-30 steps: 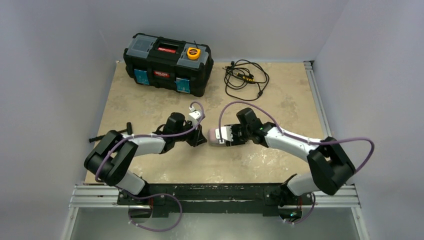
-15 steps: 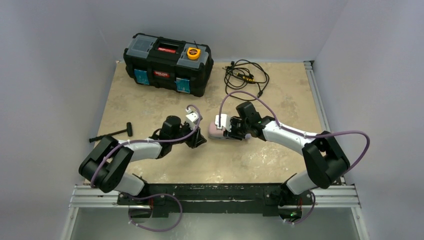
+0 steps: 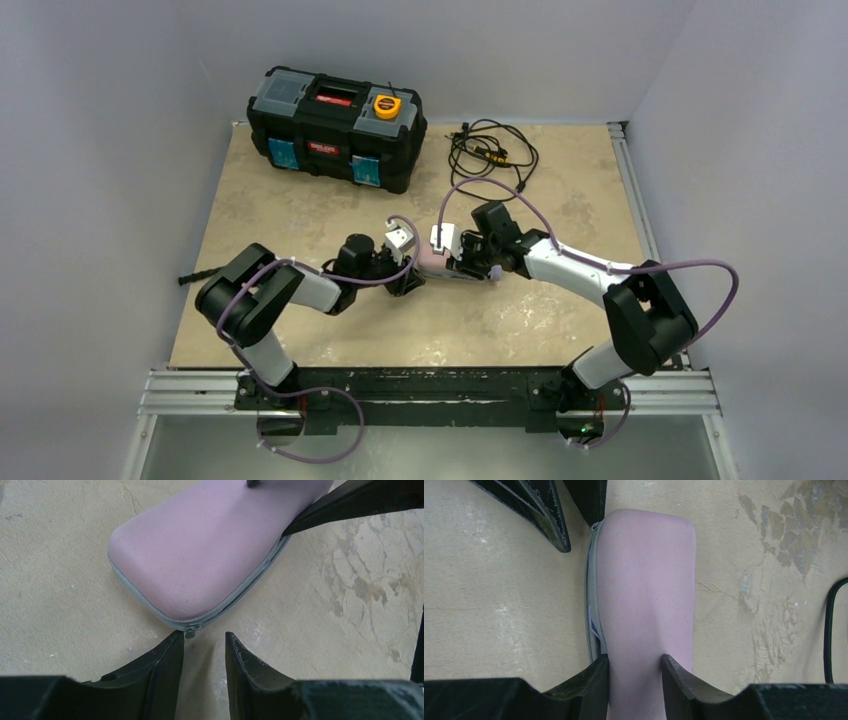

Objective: Open the umbrella

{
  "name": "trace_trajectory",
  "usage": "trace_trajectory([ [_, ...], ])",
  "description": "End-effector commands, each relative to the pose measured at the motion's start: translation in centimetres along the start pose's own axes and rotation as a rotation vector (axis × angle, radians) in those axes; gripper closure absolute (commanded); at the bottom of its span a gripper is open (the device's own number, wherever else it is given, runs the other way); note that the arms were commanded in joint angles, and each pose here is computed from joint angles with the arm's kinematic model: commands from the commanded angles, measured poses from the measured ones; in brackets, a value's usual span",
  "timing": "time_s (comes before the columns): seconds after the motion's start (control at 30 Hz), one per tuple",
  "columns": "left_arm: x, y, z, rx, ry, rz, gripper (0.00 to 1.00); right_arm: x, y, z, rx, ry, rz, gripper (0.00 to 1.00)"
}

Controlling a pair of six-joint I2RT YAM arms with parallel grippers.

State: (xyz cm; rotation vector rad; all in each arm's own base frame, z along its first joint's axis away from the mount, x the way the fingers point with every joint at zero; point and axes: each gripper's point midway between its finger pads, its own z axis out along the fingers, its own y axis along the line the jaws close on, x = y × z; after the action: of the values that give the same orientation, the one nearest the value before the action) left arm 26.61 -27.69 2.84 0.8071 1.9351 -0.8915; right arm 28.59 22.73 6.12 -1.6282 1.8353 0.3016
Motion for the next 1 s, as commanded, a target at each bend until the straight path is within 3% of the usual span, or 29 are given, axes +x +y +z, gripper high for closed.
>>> trace_trajectory([
  [0.0, -4.1, -0.2, 1.5, 0.026, -0.125, 0.056, 0.67, 4.0, 4.3, 0.1, -0.156, 0.146, 0.138, 0.68],
  [0.3, -4.2, 0.0, 1.2, -0.001, -0.119, 0.024, 1.00, 4.1, 4.2, 0.1, -0.159, 0.151, 0.123, 0.69],
  [0.6, -4.5, 2.4, -0.5, -0.130, -0.121, -0.071, 1.00, 4.7, 4.6, -0.1, -0.174, 0.165, 0.077, 0.72],
  [0.97, -4.4, 4.2, -1.1, -0.172, -0.099, -0.035, 1.00, 5.0, 5.1, -0.6, -0.196, 0.154, -0.039, 0.73],
])
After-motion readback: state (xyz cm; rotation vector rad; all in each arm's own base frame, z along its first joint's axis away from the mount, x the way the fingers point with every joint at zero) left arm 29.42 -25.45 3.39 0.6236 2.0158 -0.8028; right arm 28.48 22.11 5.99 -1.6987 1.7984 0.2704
